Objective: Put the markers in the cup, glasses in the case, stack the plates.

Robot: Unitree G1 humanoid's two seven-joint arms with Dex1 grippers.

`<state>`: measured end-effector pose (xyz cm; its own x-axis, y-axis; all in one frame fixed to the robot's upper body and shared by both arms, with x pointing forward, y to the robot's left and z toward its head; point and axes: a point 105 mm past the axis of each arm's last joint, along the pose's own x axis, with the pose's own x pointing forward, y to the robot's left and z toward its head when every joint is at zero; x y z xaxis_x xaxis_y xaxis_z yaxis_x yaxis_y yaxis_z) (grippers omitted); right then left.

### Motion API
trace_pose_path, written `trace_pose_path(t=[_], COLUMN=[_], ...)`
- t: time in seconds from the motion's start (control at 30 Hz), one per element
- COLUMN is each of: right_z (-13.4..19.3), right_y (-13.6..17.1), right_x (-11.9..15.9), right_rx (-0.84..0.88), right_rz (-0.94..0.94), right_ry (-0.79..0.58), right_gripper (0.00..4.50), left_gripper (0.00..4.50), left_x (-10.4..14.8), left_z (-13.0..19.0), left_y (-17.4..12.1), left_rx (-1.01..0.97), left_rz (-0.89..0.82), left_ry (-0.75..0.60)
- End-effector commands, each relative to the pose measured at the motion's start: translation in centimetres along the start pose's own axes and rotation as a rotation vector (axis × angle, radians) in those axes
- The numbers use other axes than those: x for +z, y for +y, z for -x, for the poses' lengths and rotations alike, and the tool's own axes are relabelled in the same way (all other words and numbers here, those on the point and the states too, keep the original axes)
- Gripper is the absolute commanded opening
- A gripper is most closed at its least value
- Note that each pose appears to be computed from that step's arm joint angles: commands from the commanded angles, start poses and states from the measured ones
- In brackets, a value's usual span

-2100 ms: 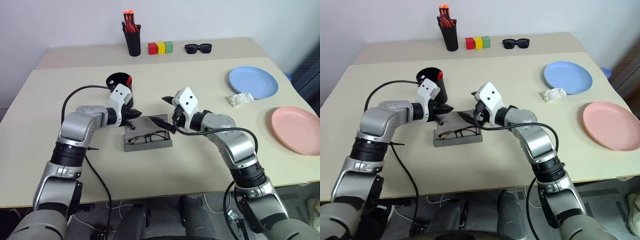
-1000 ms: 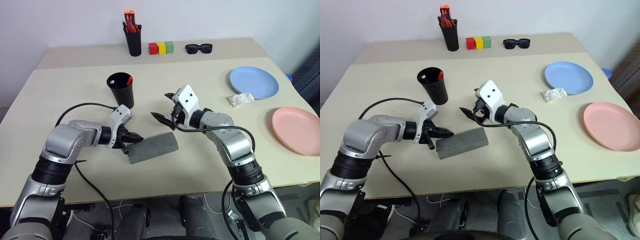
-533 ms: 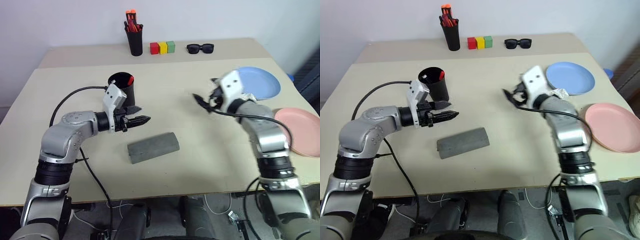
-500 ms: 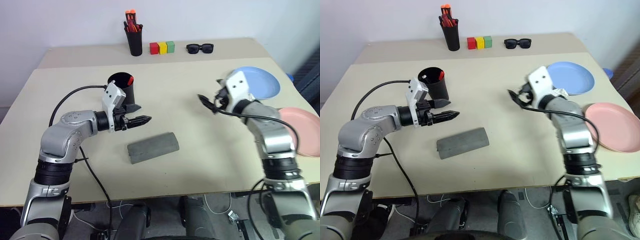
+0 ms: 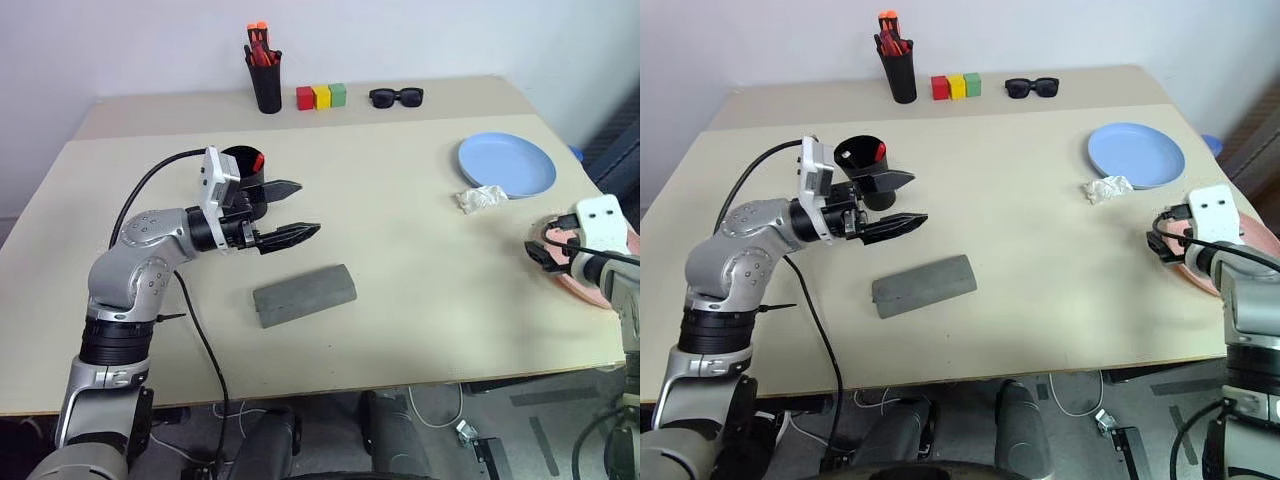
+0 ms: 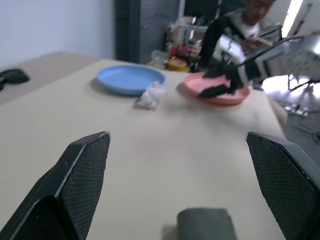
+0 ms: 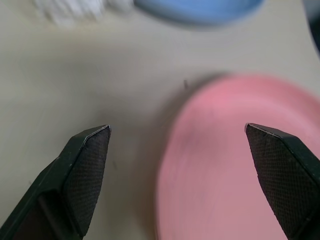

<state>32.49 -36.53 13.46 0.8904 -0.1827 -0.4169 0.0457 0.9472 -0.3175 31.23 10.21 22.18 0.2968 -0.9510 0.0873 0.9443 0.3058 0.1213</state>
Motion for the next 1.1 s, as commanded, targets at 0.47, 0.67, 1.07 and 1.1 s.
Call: trace_pose_path(t=[0.47,0.67,1.07,1.1], right_z=[-0.3,-1.4,-6.5,-6.8], right_y=[-3.2,-2.4,3.8,4.3], right_x=[-0.7,5.4,14.1,14.1], right_rx=[-0.147,-0.134,-0.004,0.013], right_rz=[-0.098,0.042,0.228,0.231], right_ry=[0.001,-0.228,-0.423,-0.421], right_gripper=[0.07,0.07,0.07,0.07], left_gripper=[4.5,4.5,4.5,4.5], left_x=[0.4,1.1,1.1,1.2], left_z=[1.5,0.8,-0.2,-0.2], left_y=[-0.3,1.4,0.8,0.8], left_rx=[-0.025,0.091,0.123,0.131], left_rz=[0.034,-0.016,-0.008,-0.016], left_ry=[0.012,-0.058,-0.088,-0.09])
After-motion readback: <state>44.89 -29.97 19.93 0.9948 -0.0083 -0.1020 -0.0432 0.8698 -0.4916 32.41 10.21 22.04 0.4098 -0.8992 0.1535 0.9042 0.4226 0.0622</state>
